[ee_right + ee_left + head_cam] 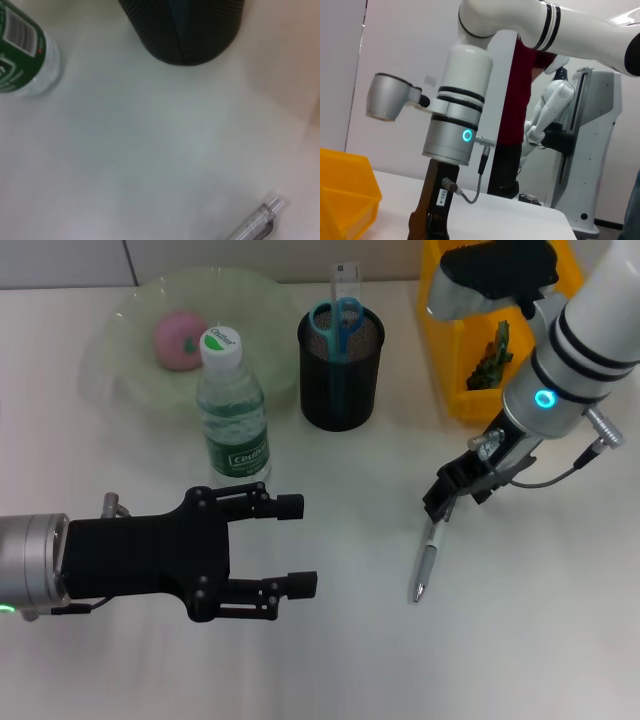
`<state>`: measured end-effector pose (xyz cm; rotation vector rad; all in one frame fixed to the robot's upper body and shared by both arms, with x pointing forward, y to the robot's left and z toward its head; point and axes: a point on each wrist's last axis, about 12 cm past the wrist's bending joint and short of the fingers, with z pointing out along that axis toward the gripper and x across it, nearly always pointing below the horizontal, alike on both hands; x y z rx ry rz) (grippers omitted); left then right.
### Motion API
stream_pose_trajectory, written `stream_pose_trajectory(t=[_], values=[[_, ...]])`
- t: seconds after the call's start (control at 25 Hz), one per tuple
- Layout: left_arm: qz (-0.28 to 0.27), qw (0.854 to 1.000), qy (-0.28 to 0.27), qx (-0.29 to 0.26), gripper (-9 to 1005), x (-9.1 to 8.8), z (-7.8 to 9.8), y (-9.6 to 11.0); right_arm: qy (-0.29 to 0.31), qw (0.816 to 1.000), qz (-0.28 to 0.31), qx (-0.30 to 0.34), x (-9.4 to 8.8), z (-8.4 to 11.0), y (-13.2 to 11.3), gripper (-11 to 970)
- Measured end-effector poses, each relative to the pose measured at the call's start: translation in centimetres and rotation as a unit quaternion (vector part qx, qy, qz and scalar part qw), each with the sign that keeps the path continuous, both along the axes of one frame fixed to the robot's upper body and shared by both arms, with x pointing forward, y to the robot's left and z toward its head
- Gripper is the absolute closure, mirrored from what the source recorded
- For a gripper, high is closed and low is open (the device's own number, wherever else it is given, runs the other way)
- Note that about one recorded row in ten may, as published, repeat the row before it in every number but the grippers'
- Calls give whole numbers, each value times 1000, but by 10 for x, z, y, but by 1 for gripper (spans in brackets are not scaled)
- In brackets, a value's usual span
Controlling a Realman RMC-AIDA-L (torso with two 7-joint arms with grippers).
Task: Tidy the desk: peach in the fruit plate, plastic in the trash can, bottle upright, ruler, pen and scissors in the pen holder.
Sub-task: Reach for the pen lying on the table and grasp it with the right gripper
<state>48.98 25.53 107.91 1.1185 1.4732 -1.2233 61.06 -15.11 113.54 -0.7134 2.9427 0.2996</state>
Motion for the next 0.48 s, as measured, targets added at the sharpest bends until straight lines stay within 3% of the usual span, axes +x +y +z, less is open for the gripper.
stream_pose_trajectory(t=[0.48], values=[[-3,1000,1,1,191,-4,-2,1,-24,999,15,-21,5,-2,5,313]])
